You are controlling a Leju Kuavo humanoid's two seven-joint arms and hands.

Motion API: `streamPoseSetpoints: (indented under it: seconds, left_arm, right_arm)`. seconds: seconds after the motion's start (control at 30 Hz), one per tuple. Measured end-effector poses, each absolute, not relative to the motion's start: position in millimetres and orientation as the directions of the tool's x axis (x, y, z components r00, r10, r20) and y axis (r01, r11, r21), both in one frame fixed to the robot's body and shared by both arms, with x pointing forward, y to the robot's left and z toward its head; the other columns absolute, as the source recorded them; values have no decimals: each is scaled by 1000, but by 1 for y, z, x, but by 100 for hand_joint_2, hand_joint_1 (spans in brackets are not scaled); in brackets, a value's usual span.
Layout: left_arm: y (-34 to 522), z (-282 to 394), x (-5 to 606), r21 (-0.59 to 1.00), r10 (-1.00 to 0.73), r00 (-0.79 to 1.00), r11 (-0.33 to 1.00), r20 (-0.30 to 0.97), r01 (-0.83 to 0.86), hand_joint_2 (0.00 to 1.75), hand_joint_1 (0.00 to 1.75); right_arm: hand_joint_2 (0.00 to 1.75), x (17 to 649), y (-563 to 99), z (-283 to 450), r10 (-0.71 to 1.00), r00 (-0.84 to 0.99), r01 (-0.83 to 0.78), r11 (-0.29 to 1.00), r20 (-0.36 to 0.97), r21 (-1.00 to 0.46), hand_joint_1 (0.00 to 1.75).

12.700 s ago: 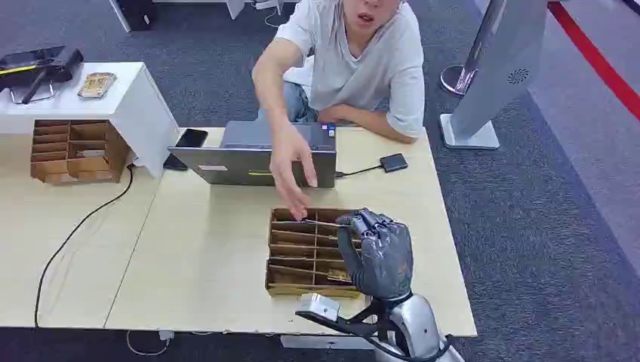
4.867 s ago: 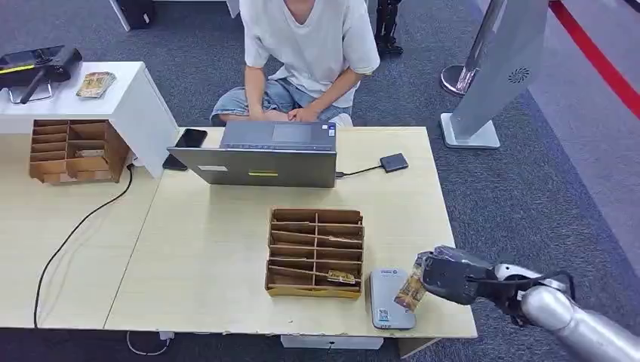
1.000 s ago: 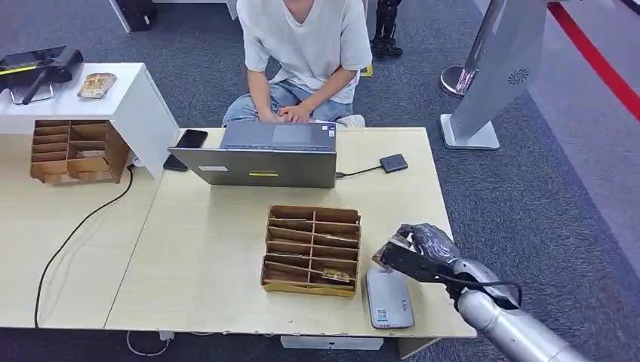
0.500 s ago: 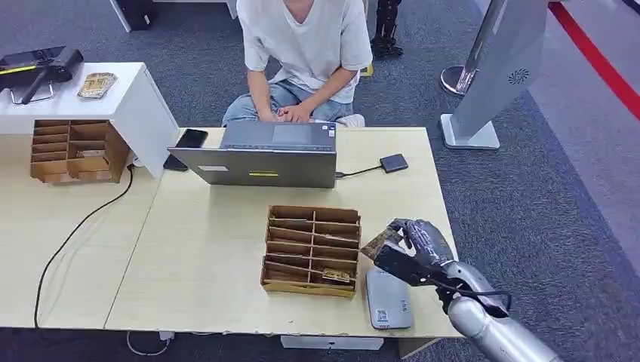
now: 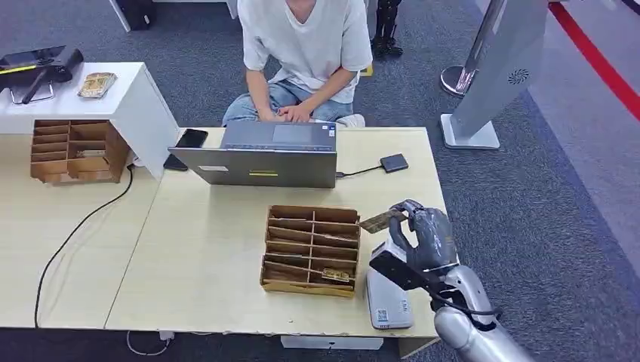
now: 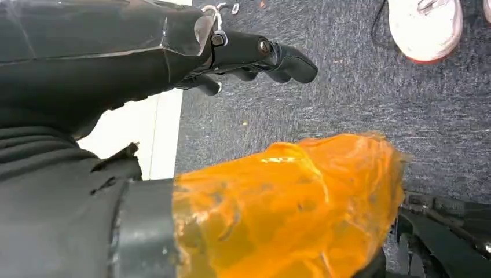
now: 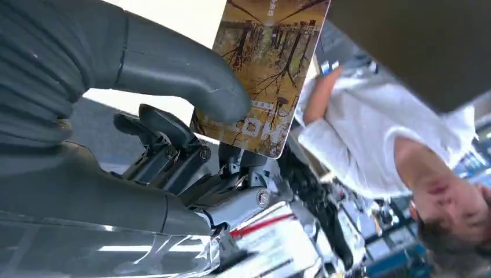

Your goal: Pass the card to the sensor for recognition and then transmit it.

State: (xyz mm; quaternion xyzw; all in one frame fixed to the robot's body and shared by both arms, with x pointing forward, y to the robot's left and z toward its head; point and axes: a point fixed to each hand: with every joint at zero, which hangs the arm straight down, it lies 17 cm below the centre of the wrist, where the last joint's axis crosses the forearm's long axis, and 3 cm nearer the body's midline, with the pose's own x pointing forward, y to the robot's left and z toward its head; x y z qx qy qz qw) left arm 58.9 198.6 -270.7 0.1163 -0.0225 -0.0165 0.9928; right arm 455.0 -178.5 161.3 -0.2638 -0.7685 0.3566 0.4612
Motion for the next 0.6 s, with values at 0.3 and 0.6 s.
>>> streamPoseSetpoints:
  seconds: [0.3, 0.6]
  left_arm:
    - [198, -271, 59, 231, -38, 998, 973, 41, 28, 0, 0]
    - [197, -270, 59, 229, -39, 998, 973, 41, 28, 0, 0]
  right_arm:
    - [175, 451, -182, 177, 740, -440, 145, 617, 508, -774, 175]
    - [175, 446, -165, 198, 708, -492, 178, 651, 507, -738, 175]
